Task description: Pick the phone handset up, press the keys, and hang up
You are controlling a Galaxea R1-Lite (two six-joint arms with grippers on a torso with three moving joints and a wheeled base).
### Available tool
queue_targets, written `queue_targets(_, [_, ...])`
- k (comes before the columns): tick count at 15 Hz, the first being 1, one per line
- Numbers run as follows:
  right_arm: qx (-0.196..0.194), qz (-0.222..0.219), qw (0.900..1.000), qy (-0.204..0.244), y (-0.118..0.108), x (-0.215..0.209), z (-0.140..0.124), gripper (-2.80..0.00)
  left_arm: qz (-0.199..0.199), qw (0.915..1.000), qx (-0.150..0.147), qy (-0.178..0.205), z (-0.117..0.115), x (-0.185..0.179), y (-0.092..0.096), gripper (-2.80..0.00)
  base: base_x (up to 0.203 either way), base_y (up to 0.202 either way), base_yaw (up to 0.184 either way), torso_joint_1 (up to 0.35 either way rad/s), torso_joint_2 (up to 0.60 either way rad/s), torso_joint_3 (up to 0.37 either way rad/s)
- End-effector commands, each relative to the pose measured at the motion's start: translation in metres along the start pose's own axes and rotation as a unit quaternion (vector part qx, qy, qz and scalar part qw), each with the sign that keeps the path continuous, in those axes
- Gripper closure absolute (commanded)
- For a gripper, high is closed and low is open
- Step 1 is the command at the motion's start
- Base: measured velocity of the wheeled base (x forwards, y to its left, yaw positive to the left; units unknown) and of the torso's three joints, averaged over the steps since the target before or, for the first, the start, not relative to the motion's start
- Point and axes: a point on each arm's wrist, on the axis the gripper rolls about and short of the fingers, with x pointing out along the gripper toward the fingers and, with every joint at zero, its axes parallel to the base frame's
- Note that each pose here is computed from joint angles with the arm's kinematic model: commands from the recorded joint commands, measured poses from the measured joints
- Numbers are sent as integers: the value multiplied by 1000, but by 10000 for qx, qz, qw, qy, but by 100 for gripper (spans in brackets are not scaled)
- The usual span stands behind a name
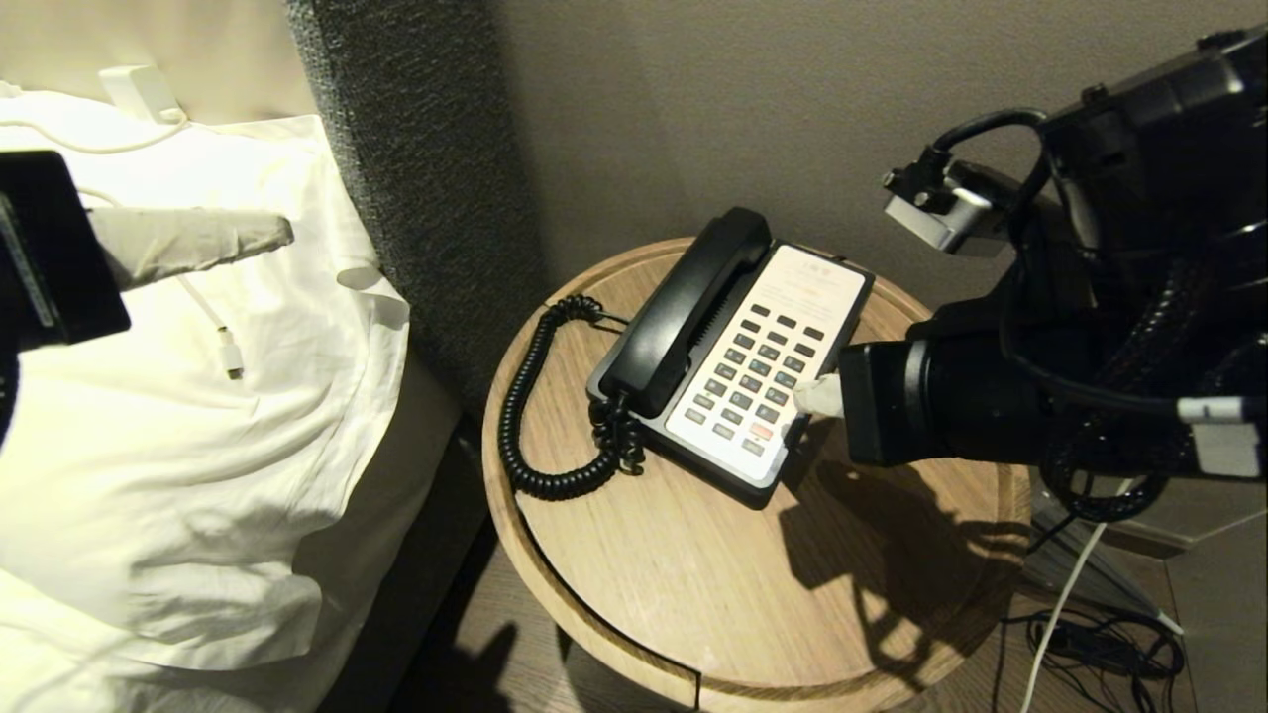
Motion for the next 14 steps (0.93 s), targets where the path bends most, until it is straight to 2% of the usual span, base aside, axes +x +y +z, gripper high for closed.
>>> queue_targets(1, [76,-27,9997,-219,-7,-27,1,0,61,9999,-64,-113,-2,-15,4,0,0,0,0,0,0,0])
queue_targets(4, [135,-166,9990,-400,-20,-59,-4,0,336,9986,-113,-387,-6,-51,10,0,0,0,0,0,0,0])
queue_targets(7, [254,-370,9974,-559,-39,-93,-23,0,892,9948,-243,-422,-31,-100,21,0,0,0,0,0,0,0])
queue_targets(10, [468,-601,9928,-925,-62,-132,-48,0,1625,9830,-485,-703,-56,-143,23,0,0,0,0,0,0,0])
queue_targets(14, [732,-919,9848,-1283,-95,-185,-86,0,2039,9741,-543,-807,-97,-185,19,0,0,0,0,0,0,0])
